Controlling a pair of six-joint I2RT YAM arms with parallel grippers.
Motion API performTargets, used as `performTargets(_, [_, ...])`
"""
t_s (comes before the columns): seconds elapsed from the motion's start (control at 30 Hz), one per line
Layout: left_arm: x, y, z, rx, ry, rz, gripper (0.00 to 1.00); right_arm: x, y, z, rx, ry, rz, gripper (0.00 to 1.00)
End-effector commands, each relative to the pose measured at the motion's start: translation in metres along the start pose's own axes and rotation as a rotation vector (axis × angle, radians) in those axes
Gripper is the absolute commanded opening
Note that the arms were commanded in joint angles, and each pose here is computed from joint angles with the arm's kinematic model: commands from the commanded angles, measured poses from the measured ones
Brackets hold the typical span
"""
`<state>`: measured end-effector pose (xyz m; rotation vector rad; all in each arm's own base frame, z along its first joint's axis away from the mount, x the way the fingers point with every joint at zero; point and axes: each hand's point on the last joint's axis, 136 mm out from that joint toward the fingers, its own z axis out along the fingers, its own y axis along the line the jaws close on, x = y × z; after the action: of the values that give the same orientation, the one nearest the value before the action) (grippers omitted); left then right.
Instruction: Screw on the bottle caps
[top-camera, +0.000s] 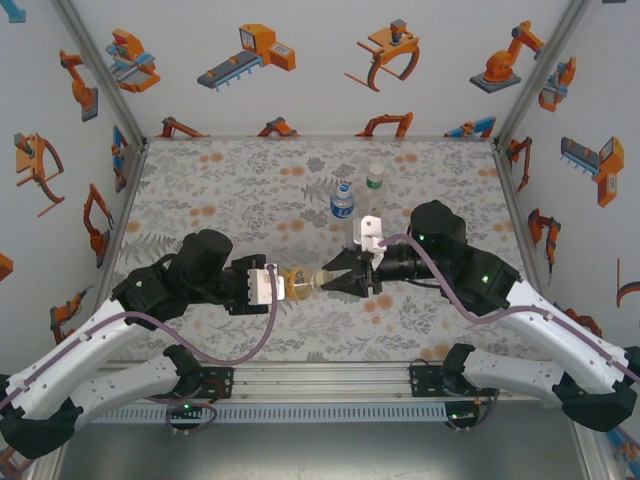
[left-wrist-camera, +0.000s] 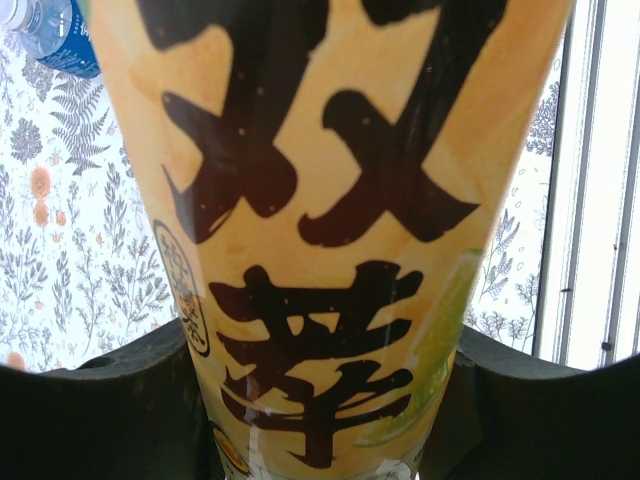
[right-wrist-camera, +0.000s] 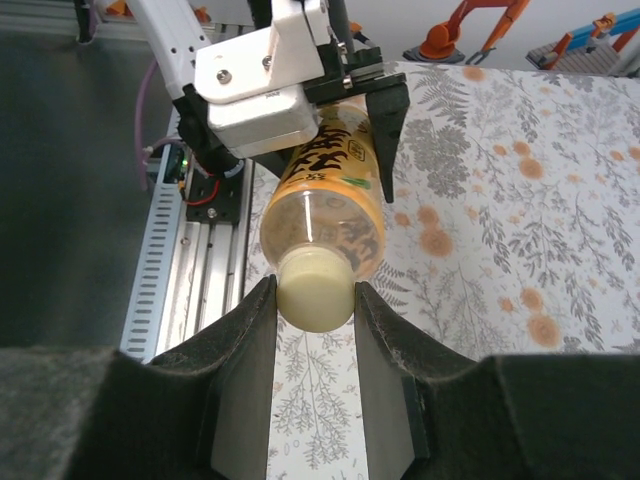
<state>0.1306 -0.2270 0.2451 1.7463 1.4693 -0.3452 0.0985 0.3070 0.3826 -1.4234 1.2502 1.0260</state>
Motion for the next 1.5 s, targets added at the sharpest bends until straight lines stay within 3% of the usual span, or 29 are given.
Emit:
performTargets(0.0, [-0.013,-0.001,-0.005,0.016,-0.049,0.019,0.0,0.005,-0.004,0.001,0.036,0.015,-0.033,0.0])
performTargets(0.5, [-0.013,0.002,-0.006,0.001,-0.044,0.014,0.0,0.008,0.017,0.001,-0.087,0.021,-0.036,0.0])
performTargets(1.03, [-0.029,0.005,-0.002,0.023,-0.101,-0.014,0.0,0.016,0.003,0.009,-0.007,0.032,-0.055,0.0])
performTargets(1.47, [-0.041,-0.014,-0.002,0.133,-0.18,-0.031,0.0,0.014,0.012,0.001,-0.016,-0.022,-0.138,0.0])
